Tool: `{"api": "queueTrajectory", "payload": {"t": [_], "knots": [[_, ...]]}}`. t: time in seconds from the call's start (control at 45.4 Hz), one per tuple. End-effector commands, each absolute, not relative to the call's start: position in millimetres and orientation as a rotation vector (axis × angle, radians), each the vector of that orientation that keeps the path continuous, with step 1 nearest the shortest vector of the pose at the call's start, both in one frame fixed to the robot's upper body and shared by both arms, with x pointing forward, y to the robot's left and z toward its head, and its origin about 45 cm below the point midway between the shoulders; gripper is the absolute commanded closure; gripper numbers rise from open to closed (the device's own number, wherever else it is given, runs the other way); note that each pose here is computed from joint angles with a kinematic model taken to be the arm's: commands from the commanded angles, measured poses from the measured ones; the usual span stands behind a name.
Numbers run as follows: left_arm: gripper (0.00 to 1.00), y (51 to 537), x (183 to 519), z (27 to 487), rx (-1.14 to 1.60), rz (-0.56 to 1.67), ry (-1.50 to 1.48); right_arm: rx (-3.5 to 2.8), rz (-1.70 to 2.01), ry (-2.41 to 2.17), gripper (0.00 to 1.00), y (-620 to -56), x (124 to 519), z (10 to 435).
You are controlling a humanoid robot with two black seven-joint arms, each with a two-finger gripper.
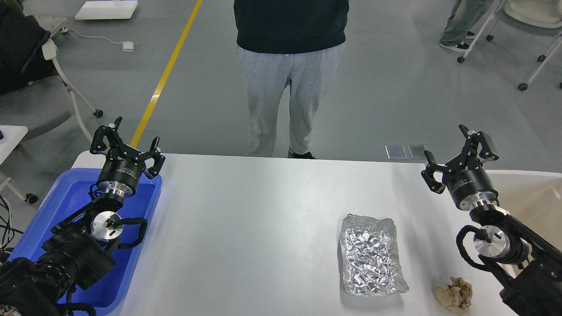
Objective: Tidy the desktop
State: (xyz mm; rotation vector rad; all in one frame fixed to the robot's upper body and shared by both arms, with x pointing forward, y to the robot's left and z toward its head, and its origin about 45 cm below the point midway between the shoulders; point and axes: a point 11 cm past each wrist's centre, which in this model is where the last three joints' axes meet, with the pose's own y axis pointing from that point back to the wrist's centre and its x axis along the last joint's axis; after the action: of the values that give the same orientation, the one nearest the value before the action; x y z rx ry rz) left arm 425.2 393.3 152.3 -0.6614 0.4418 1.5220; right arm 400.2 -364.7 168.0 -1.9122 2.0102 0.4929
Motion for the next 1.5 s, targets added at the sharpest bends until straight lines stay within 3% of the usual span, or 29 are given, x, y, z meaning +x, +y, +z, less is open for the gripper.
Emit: {"api": "queueTrajectory", "payload": {"t": [0.0,0.55,1.101,1.277,1.475], "knots": [[0.0,393,425,152,-0.661,1.522,0.442,-1.912,0.493,2.001,0.0,-364,402,170],[0.0,393,425,152,-0.661,1.522,0.441,-1.825,0.474,1.981,0.0,-394,388,172],[0.0,393,425,152,-0.662,1.521,0.442,-1.801,0.462,2.114,0.0,-411,415,167],[0.0,393,425,152,-0.662,1.521,0.442,-1.968,0.668,2.085,0.0,-382,423,158],[0.0,393,425,152,-0.661,1.522,0.443,-2.234,0.584,2.009,0.0,-372,421,188]]}}
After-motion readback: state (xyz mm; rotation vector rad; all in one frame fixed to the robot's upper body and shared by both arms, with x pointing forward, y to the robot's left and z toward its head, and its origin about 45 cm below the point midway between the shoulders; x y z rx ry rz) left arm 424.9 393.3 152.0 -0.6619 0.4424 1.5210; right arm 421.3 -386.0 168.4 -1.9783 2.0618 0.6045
